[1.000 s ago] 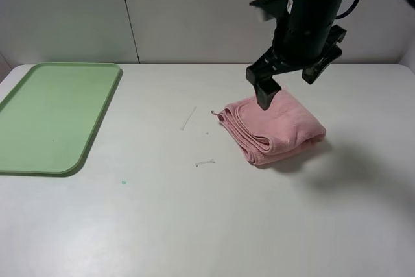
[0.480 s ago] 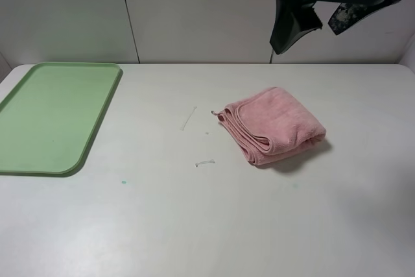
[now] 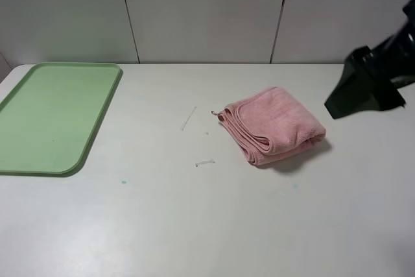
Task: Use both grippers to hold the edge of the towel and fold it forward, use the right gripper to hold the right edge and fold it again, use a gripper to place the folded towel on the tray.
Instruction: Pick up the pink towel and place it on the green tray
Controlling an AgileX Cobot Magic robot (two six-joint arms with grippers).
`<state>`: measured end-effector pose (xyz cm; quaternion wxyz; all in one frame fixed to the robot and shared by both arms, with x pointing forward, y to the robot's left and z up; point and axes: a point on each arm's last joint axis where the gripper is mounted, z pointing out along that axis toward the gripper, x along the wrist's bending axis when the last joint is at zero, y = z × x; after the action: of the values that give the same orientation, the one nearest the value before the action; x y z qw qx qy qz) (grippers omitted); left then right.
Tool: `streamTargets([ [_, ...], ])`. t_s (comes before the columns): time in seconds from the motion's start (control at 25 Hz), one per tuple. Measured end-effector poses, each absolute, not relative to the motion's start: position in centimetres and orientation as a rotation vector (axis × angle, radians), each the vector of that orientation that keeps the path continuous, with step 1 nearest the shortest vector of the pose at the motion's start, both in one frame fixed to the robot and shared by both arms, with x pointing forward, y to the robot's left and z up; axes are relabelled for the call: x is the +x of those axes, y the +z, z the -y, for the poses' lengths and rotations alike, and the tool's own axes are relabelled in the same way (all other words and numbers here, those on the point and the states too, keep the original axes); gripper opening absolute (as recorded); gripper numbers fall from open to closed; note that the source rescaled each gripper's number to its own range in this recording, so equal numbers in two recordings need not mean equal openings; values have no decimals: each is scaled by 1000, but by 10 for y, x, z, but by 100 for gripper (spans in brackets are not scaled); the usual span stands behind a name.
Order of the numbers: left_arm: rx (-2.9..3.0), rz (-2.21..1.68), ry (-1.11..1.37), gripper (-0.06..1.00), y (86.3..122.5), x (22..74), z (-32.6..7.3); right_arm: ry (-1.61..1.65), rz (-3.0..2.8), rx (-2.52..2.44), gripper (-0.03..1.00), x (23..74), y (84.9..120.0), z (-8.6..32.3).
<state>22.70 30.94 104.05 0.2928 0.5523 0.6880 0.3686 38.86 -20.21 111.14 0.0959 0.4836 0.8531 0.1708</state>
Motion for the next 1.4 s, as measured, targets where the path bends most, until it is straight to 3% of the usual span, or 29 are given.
streamTargets([
  [0.36, 1471, -1833, 982, 100, 1041, 227, -309, 581, -2490, 1412, 100, 321, 1078, 246],
  [0.72, 1471, -1833, 982, 100, 1041, 227, -309, 896, -2063, 1469, 100, 262, 1064, 291],
  [1.08, 1471, -1833, 982, 100, 1041, 227, -309, 891, -1592, 1455, 100, 237, 1055, 303],
  [1.4, 1471, -1833, 982, 100, 1041, 227, -309, 870, -1542, 1462, 100, 234, 1055, 304],
])
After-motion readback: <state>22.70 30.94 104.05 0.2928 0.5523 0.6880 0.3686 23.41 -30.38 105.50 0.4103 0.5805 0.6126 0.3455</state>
